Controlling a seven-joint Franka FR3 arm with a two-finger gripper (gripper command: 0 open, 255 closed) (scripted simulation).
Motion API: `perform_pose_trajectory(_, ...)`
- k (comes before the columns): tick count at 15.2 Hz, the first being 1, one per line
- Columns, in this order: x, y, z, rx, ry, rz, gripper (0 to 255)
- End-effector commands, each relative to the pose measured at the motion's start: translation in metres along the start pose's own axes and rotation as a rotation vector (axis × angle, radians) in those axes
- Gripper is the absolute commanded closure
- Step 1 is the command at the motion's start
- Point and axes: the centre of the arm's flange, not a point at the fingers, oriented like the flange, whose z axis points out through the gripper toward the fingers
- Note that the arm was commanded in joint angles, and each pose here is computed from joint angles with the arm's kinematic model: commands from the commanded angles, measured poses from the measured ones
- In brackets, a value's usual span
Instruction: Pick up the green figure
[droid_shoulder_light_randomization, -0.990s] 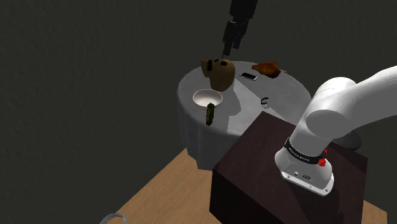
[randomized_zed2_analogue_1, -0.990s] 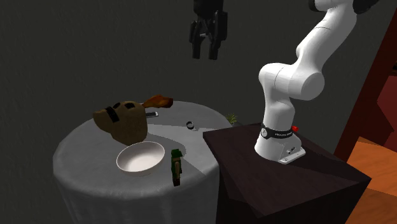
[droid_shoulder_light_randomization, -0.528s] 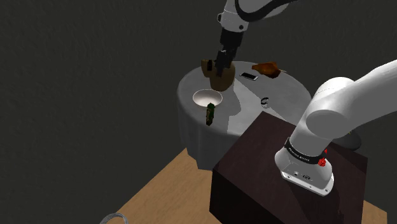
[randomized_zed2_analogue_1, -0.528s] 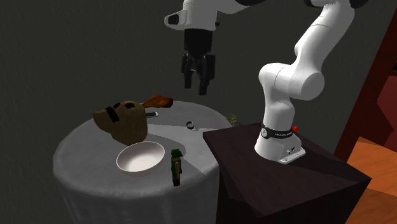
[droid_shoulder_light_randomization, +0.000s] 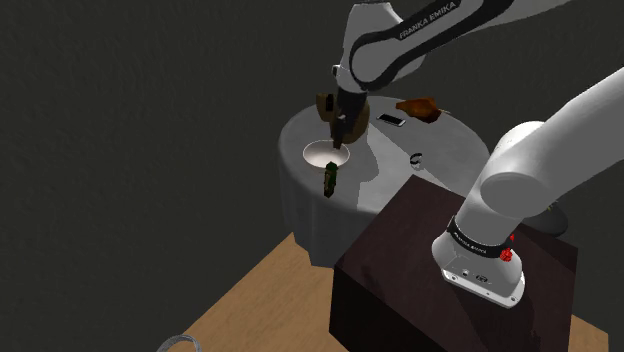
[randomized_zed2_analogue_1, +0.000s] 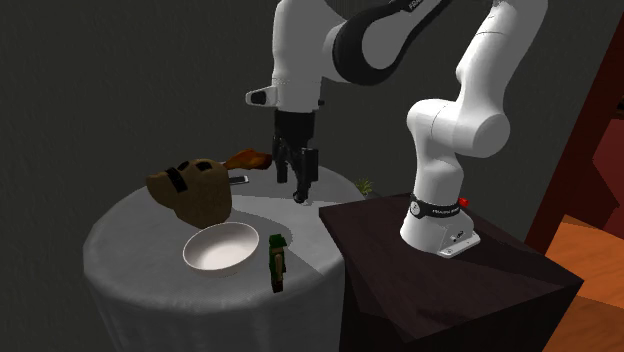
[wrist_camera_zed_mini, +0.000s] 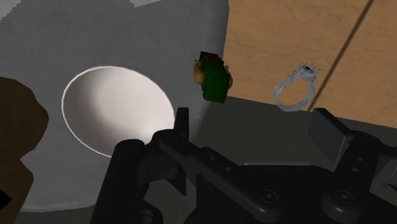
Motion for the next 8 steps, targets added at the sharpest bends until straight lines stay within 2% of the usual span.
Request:
perform_pose_trajectory(1, 0.005, 0.000, 0.025, -0.005, -0.001, -0.008, 0)
perform_pose_trajectory(7, 0.018, 0.012, 0.103, -0.018, -0.013, -0.031, 0)
perform_pose_trajectory(8, 0.018, 0.012, 0.103, -0.018, -0.013, -0.031, 0)
